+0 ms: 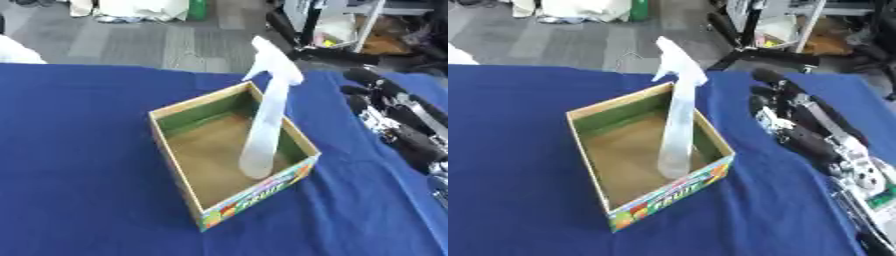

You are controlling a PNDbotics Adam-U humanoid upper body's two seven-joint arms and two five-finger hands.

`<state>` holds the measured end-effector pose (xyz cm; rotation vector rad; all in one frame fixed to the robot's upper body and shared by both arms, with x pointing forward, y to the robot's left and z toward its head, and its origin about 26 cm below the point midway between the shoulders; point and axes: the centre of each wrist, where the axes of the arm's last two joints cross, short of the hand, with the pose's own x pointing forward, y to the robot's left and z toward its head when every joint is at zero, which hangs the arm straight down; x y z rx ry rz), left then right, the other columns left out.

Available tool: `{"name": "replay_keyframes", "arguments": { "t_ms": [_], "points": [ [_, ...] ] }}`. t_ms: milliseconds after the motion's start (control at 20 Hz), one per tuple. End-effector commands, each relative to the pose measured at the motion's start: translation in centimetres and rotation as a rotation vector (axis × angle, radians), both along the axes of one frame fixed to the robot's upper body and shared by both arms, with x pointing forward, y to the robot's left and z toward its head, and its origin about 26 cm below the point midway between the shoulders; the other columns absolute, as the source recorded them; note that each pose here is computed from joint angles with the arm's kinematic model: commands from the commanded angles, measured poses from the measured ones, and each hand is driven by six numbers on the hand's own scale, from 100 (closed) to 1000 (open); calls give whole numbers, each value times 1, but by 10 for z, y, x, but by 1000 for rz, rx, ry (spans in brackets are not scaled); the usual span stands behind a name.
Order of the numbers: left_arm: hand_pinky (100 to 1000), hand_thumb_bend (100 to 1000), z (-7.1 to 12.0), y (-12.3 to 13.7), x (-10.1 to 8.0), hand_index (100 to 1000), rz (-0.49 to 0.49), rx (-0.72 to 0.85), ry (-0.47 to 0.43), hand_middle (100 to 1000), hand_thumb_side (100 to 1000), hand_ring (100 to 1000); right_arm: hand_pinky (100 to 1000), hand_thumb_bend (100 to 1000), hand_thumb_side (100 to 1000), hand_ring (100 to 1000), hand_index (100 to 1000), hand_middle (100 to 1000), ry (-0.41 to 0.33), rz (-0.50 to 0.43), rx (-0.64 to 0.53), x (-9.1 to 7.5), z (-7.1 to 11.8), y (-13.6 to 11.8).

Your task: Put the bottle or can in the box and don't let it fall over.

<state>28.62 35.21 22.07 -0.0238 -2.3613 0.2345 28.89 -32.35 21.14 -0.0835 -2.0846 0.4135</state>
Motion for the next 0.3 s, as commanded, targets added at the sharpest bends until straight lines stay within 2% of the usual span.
{"name": "replay_keyframes", "arguments": {
  "t_ms": [50,150,200,250,300],
  "points": [
    [956,414,10,6,-3,806,19,40,-25,1000,611,1000,1000,100,528,1000,999,1000,-87,-3,85,-5,13,-8],
    [956,415,9,6,-3,806,20,41,-24,1000,612,1000,1000,100,523,1000,999,1000,-116,-10,148,-6,15,-12],
    [956,415,9,6,-3,806,20,42,-23,1000,612,1000,1000,100,598,1000,999,1000,-132,-15,179,-6,16,-15],
    [956,415,9,7,-3,806,20,42,-23,1000,613,1000,1000,100,524,1000,998,1000,-148,-25,209,-7,17,-16],
    [957,414,8,7,-3,806,19,42,-23,1000,614,1000,1000,100,524,1000,998,1000,-161,-36,233,-7,18,-18]
  ]
}}
